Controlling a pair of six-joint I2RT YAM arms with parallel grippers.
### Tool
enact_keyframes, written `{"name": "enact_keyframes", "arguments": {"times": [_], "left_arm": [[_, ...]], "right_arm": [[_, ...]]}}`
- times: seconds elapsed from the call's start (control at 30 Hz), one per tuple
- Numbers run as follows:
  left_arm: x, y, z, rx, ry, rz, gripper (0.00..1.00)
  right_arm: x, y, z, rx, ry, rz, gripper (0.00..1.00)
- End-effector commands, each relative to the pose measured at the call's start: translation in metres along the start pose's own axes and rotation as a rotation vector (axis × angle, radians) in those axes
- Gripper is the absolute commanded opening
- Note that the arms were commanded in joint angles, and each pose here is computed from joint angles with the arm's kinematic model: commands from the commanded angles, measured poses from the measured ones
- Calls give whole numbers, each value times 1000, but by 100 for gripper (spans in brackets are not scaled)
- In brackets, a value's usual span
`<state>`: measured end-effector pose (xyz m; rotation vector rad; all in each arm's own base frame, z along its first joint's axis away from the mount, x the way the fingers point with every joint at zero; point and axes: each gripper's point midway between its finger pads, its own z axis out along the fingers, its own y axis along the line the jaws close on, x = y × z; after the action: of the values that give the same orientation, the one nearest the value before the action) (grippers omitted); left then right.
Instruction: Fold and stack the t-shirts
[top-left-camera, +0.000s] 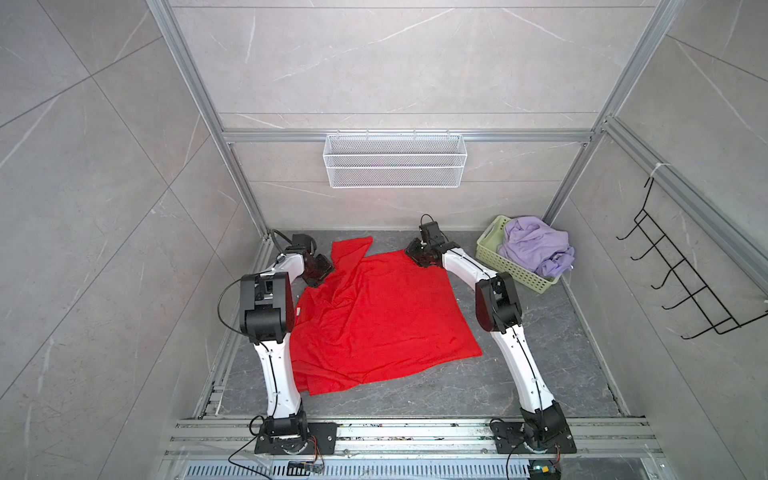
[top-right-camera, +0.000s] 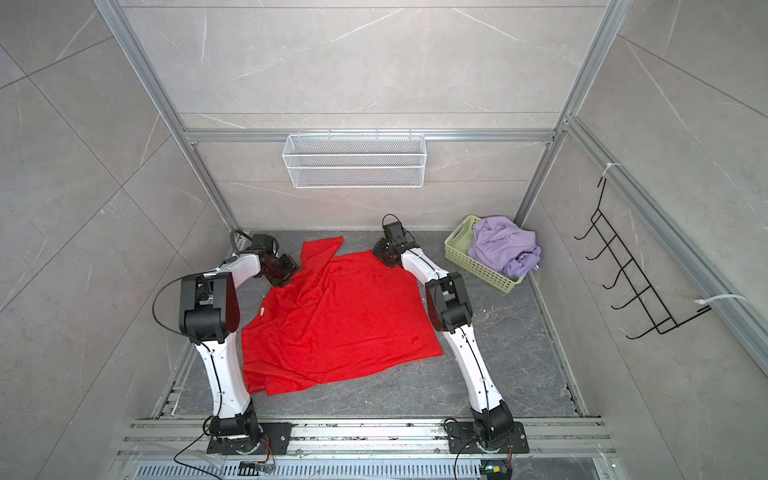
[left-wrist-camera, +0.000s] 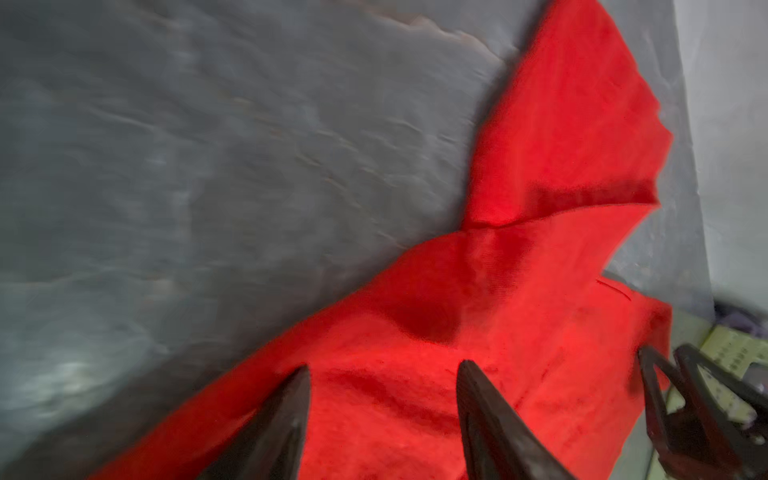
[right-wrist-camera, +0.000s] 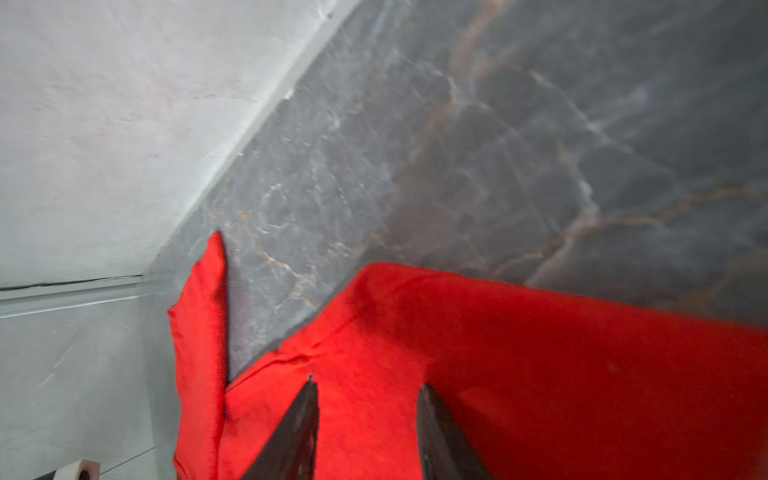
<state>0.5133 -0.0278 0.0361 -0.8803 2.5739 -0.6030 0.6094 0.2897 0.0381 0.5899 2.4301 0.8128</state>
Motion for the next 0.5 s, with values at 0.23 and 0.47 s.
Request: {"name": "enact_keyframes", "arguments": {"times": [0.23,0.47], "left_arm": [[-9,98,-5,-180,-14,-217,59],[-12,110,-17,-194,-28,-259,59]], "right_arm": [[-7,-78,-21,214,-36,72,41],[-29,-72,-43,181,-74,12,42]]}}
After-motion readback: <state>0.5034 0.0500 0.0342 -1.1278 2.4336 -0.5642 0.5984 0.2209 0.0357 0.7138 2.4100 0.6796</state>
